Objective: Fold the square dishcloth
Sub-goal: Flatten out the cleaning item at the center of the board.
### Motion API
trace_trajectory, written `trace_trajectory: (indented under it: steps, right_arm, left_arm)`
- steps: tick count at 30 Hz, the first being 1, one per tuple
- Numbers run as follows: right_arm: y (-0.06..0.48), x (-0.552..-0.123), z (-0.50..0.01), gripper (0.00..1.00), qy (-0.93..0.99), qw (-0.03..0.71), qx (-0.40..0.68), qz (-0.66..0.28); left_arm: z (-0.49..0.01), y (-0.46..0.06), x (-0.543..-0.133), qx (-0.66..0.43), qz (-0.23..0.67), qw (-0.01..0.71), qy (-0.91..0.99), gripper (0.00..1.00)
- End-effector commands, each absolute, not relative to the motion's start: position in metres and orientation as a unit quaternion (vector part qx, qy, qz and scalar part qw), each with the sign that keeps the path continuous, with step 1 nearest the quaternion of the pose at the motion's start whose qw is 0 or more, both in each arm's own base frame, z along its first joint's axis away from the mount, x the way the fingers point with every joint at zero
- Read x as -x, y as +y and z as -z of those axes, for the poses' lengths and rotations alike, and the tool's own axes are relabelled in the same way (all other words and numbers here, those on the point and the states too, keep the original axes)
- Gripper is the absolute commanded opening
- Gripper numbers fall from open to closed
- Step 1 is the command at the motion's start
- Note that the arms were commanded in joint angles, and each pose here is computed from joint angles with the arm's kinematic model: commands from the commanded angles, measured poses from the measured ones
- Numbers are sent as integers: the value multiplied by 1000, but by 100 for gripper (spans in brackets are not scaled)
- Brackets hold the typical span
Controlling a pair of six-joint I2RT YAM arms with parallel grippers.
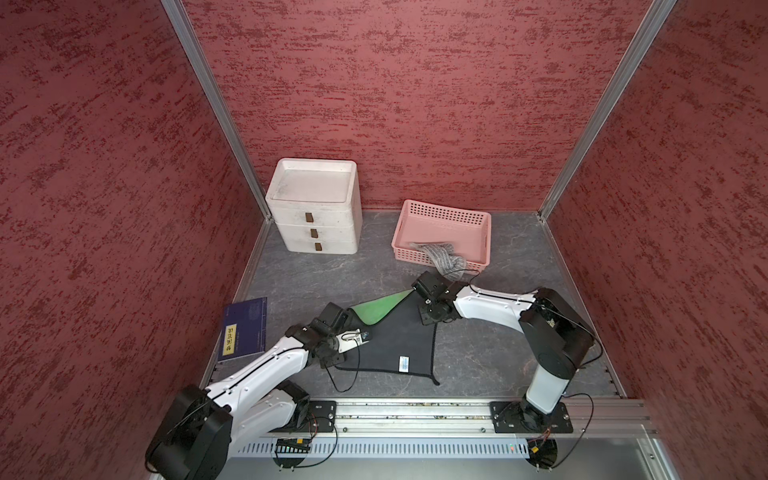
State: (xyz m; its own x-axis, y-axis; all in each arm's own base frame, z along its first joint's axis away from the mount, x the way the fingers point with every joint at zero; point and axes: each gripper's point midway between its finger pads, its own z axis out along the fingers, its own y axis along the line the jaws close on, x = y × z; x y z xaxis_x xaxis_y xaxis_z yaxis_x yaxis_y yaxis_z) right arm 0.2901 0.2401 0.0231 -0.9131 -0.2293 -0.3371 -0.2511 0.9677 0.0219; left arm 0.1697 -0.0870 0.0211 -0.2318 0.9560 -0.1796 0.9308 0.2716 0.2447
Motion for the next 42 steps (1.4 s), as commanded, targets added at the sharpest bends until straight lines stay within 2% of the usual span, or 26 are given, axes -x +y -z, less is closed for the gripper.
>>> trace_trajectory:
  steps: [1,6,11,15,18,21,27,32,34,37,42]
  right_arm:
    - [248,-293,-38,23,971,181,153,-27]
    - [297,-275,-85,54,948,219,211,-99]
    - [298,-248,-111,64,941,234,187,-158]
    - [272,-220,-106,69,946,234,148,-170]
    - [250,-203,-97,69,952,227,127,-159]
    - [244,-190,-89,64,954,213,116,-176]
    - [285,-175,-85,56,942,188,141,-241]
    - [319,-167,-69,53,936,157,162,-271]
    - [328,-162,-59,52,935,144,165,-280]
    - [335,-158,-46,50,936,127,167,-283]
    - [320,-156,-17,49,951,110,166,-235]
  left_arm:
    - [-32,-87,-150,-618,-11,122,776,51]
    - [-93,-127,-171,-608,39,189,770,57]
    - [-81,-136,-215,-636,-17,204,744,56]
    - [-63,-147,-223,-643,11,176,746,55]
    - [-53,-155,-229,-653,17,175,737,55]
    - [-51,-159,-240,-654,12,181,734,54]
    - [-36,-159,-258,-657,-13,183,731,42]
    - [-25,-151,-255,-659,-13,161,735,38]
    - [-27,-149,-257,-657,-15,168,735,34]
    - [-33,-150,-265,-650,-22,186,737,20]
    - [-52,-149,-297,-628,-60,244,737,7]
